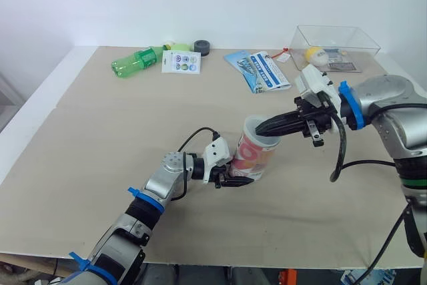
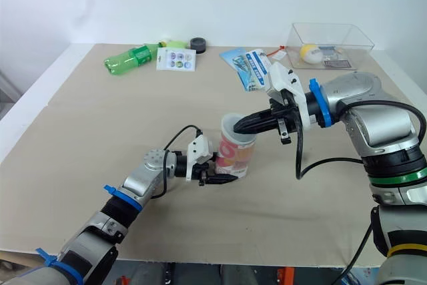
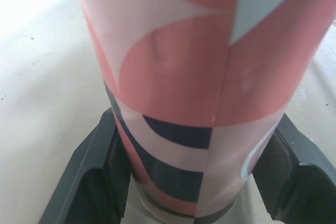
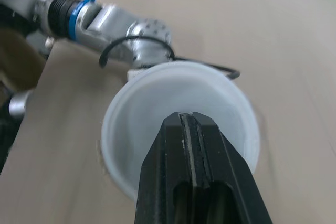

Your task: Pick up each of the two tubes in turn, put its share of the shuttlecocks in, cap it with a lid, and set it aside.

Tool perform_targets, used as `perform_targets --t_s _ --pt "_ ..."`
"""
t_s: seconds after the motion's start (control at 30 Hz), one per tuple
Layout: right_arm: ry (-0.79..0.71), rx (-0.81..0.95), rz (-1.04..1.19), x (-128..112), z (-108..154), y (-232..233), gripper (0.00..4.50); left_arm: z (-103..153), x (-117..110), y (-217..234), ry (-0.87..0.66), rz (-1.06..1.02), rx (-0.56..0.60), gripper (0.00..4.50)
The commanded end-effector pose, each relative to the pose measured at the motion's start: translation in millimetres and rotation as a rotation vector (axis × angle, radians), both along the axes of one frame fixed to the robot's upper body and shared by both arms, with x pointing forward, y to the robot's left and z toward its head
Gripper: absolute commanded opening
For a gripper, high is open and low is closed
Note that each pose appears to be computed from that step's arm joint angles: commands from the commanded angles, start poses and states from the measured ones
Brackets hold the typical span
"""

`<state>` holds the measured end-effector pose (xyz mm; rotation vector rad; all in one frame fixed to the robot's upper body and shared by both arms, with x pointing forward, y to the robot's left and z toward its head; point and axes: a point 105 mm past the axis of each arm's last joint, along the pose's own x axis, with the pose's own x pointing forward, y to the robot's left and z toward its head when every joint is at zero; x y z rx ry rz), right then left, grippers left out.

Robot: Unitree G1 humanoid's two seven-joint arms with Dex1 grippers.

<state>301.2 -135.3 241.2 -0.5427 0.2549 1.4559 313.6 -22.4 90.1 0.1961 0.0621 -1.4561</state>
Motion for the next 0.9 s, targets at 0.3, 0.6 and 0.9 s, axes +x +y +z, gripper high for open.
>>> perform_targets --t_s 0.3,0.6,0.9 --pt "0.022 -0.116 0.059 -1 -24 7 0.07 -16 3 12 0.051 0.047 0.043 2.68" --pt "0.036 -0.11 0.032 8 -33 22 0.07 -16 4 13 0.049 0.051 0.038 2.68" --pt "0.044 -0.254 0.034 12 -57 17 0.07 -13 5 12 0.039 0.058 0.025 2.68"
